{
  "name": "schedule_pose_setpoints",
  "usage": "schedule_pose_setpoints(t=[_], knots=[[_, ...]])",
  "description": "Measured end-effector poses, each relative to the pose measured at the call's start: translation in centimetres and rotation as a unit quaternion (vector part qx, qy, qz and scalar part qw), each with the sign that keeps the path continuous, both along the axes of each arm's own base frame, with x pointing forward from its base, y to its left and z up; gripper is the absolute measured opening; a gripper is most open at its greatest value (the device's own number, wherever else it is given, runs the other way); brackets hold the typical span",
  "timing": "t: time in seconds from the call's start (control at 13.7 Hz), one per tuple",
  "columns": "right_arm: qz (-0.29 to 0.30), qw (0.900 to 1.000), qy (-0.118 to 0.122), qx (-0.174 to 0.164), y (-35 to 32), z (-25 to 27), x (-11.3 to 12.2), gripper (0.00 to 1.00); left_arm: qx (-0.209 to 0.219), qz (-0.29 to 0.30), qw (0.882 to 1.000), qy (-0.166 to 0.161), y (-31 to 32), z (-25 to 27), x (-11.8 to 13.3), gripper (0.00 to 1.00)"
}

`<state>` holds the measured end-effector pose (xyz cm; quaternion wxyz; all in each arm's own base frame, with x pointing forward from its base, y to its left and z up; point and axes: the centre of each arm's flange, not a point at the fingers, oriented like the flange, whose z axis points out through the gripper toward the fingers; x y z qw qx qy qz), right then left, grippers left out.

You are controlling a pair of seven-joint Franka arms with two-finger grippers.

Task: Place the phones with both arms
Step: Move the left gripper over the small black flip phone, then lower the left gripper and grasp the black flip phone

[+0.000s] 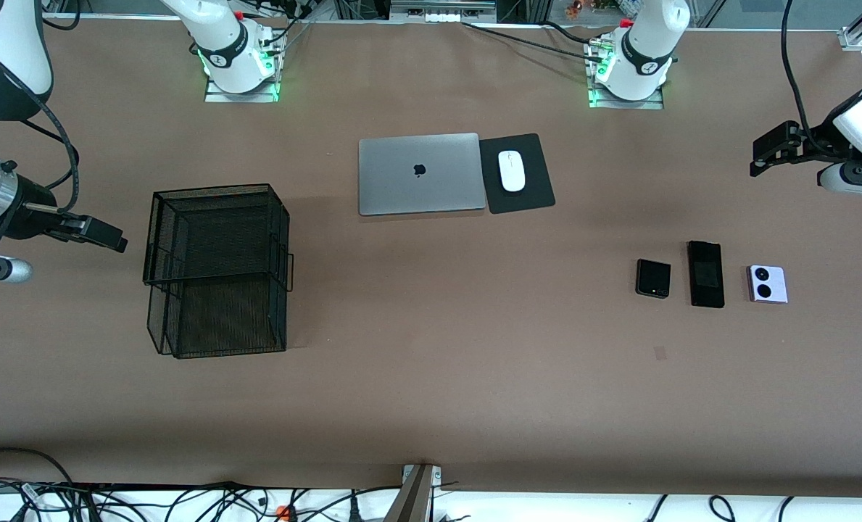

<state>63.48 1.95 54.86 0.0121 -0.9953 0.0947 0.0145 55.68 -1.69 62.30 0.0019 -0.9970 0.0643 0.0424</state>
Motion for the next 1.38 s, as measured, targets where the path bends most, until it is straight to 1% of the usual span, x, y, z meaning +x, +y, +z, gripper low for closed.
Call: schedule_pose_setpoints(t=[0.87, 1.16, 1.38], knots=[[0.008, 1.0, 0.007, 0.0, -0.1, -0.2, -0.2, 1.0, 0.001, -0.001, 1.0, 0.014, -0.3, -1.4, 0.3, 1.0], [0.008, 1.0, 0.008, 0.0, -0.1, -0.2, -0.2, 1.0, 0.011, 0.003, 0.999, 0.045, 0.2, -5.1, 1.6, 1.0], [0.008, 1.0, 0.008, 0.0, -0.1, -0.2, -0.2, 1.0, 0.013, -0.005, 0.998, 0.058, 0.3, -10.0, 3.7, 1.0]])
